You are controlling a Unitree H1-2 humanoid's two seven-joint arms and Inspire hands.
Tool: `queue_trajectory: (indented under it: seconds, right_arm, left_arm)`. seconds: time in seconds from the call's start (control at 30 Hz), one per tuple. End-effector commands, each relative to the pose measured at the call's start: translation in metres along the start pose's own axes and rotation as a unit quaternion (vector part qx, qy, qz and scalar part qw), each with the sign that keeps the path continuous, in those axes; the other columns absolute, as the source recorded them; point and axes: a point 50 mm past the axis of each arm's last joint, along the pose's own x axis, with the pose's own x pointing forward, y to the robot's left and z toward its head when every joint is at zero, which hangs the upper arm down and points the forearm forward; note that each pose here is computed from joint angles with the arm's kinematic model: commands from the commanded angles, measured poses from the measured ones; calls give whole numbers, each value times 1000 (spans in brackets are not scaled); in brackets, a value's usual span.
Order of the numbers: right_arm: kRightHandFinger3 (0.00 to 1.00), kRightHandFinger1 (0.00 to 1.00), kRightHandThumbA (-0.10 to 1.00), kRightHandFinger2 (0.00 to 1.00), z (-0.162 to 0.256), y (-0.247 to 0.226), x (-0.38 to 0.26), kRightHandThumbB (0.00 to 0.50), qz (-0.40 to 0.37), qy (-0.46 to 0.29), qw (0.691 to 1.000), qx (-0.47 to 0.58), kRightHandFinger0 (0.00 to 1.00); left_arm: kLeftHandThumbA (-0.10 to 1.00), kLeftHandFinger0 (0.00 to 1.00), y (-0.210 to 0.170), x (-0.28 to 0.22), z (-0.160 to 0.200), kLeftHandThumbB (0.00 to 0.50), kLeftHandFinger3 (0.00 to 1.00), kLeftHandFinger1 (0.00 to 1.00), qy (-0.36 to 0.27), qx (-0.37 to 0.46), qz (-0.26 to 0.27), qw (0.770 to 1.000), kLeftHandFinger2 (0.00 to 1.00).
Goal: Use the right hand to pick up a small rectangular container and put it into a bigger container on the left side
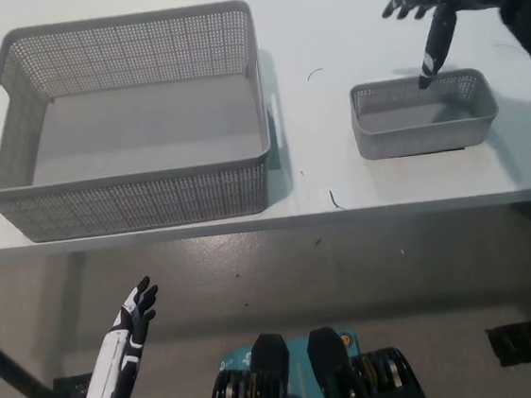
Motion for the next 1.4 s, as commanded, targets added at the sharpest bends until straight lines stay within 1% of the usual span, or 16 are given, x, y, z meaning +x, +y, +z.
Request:
queue_trajectory:
  seconds: [0.0, 0.03, 0.17, 0.2, 0.27, 0.37, 0.63, 0.67, 0.73, 0.9, 0.97, 1.07, 1.17, 1.27, 1.3, 1.37]
  right_arm:
    - [1000, 1000, 1000, 1000, 44, -75, -58, 316, -40, -1, 997, -66, 1000]
    - [1000, 1000, 1000, 1000, 44, -72, -55, 344, -42, 3, 997, -60, 1000]
    - [1000, 1000, 1000, 1000, 48, -58, -41, 331, -16, -3, 1000, -25, 1000]
    - [1000, 1000, 1000, 1000, 46, -56, -40, 304, -14, -6, 1000, -23, 1000]
    - [1000, 1000, 1000, 1000, 45, -48, -32, 317, -9, -2, 1000, -18, 1000]
    - [1000, 1000, 1000, 1000, 47, -42, -26, 380, -27, 30, 998, -53, 1000]
    - [1000, 1000, 1000, 1000, 39, -27, -12, 312, -18, 34, 996, -74, 1000]
    - [1000, 1000, 1000, 1000, 37, -22, -8, 349, -21, 49, 996, -65, 1000]
    - [1000, 1000, 1000, 1000, 32, -17, -4, 368, -16, 53, 997, -48, 1000]
    - [1000, 1000, 1000, 1000, 22, -3, 6, 355, -6, 42, 999, 1, 1000]
    - [1000, 1000, 1000, 1000, 21, 3, 11, 356, -11, 43, 999, -24, 1000]
    - [1000, 1000, 1000, 1000, 16, 11, 17, 407, -19, 52, 997, -48, 1000]
    - [1000, 1000, 1000, 1000, 10, 20, 22, 378, -8, 49, 999, -22, 1000]
    - [1000, 1000, 1000, 1000, 3, 32, 31, 406, -20, 49, 998, -22, 1000]
    - [1000, 1000, 1000, 1000, 1, 39, 34, 379, -6, 48, 999, -13, 1000]
    - [1000, 1000, 1000, 1000, -2, 45, 38, 388, -2, 48, 999, -6, 1000]
  left_arm:
    - [1000, 1000, 2, 4, 12, 212, 1000, 1000, -47, 29, -29, 998, 1000]
    - [1000, 1000, 1, 3, 13, 213, 1000, 1000, -46, 32, -31, 998, 1000]
    - [1000, 1000, 0, 6, 14, 220, 1000, 1000, -49, 36, -36, 997, 1000]
    - [1000, 1000, -1, 7, 14, 214, 1000, 1000, -50, 36, -38, 997, 1000]
    - [1000, 1000, 0, 5, 14, 209, 1000, 1000, -49, 38, -39, 997, 1000]
    - [1000, 1000, 1, 6, 14, 228, 1000, 1000, -49, 36, -37, 997, 1000]
    - [1000, 1000, 1, 5, 13, 225, 1000, 1000, -49, 38, -38, 997, 1000]
    - [1000, 1000, 0, 5, 12, 233, 1000, 1000, -48, 37, -37, 997, 1000]
    - [1000, 1000, 0, 5, 12, 237, 1000, 1000, -47, 34, -35, 998, 1000]
    - [1000, 1000, -1, 4, 13, 233, 1000, 1000, -48, 35, -36, 998, 1000]
    - [1000, 1000, 0, 4, 14, 233, 1000, 1000, -48, 37, -36, 998, 1000]
    - [1000, 1000, 2, 9, 17, 214, 1000, 1000, -55, 38, -36, 997, 1000]
    - [1000, 1000, 2, 10, 17, 209, 1000, 1000, -56, 41, -39, 997, 1000]
    - [1000, 1000, 1, 9, 18, 200, 1000, 1000, -57, 42, -41, 997, 1000]
    - [1000, 1000, 1, 9, 18, 192, 1000, 1000, -58, 41, -41, 997, 1000]
    - [1000, 1000, 1, 9, 18, 195, 1000, 1000, -58, 42, -40, 997, 1000]
